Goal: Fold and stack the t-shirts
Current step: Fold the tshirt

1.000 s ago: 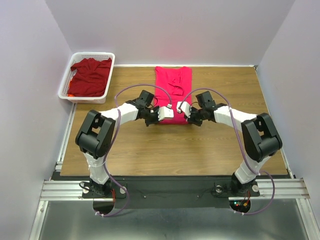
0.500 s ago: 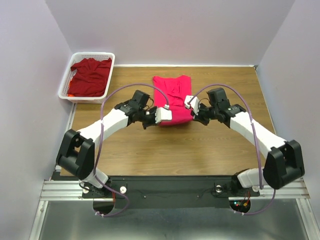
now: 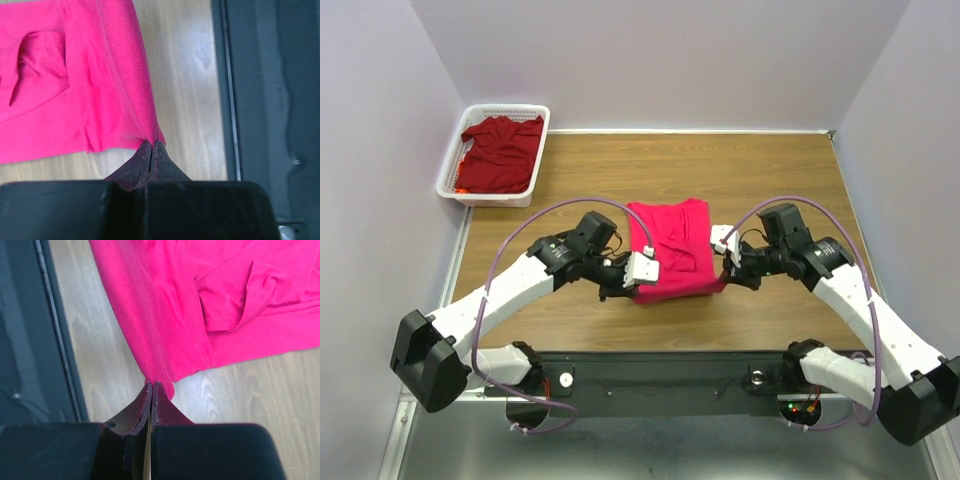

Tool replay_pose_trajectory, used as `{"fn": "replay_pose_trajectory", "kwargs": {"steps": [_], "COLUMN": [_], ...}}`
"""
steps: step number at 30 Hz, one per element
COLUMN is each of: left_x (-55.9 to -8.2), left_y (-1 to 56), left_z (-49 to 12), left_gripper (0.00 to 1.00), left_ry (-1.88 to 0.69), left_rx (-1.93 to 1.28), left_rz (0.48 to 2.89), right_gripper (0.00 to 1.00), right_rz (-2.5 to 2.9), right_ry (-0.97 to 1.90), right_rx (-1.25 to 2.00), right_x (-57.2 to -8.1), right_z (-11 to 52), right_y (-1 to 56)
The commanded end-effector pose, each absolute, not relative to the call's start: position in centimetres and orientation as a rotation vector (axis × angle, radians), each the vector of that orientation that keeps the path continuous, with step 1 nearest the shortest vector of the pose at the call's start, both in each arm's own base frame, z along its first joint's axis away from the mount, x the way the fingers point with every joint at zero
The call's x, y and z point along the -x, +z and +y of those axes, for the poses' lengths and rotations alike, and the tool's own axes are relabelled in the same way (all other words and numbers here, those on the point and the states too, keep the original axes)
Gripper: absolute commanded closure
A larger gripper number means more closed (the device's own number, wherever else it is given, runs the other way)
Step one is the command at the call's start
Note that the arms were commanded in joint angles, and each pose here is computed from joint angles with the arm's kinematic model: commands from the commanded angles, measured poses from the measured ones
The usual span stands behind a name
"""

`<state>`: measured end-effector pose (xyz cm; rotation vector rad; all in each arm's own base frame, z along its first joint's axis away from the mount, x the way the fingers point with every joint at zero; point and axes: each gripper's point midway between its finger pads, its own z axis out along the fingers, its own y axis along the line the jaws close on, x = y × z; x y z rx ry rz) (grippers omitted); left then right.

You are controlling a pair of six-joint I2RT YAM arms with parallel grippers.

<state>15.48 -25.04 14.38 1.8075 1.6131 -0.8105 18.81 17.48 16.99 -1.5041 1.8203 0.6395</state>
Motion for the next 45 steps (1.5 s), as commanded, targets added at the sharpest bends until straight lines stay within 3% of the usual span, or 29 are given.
{"fn": "replay_pose_trajectory", "kwargs": {"steps": [1,8,15,21,25,31,36,45], "left_x": [-13.9,-18.9,-28.7,-38.6,-42.4,-43.6,-43.9,-36.3], "left_y": [16.4,18.7,19.2,15.9,12.4,6.7,6.6,8.8], "left_z": [-24.7,-24.8,-24.7,-25.1,-24.3,-22.7,-23.1,-23.6], "left_gripper": [1.0,1.0,1.0,1.0,1.0,1.0,0.99,1.0], "left_ry": [-0.899,-0.849,-0.765,-0.713,-0.69,-0.64,-0.65,-0.788], "left_rx": [-1.796,-1.786,-1.748,-1.669,-1.615,-1.619,-1.549,-1.604], "left_rz": [1.681,1.69,1.726,1.828,1.915,2.018,2.037,1.982], "right_gripper": [0.99,0.99,0.99,1.0,0.99,1.0,0.99,0.99], "right_rz": [1.843,1.814,1.828,1.885,1.954,2.026,2.1,2.117], "right_ry": [0.641,0.549,0.555,0.591,0.639,0.707,0.749,0.769], "right_rx": [1.507,1.541,1.548,1.562,1.522,1.423,1.422,1.412], "right_x": [-18.7,-24.1,-31.9,-39.5,-43.6,-46.2,-43.6,-38.0], "right_z": [17.3,17.8,17.0,16.7,17.0,18.1,17.6,17.1], "right_y": [18.4,20.0,18.6,13.9,10.2,7.3,5.2,7.8]}}
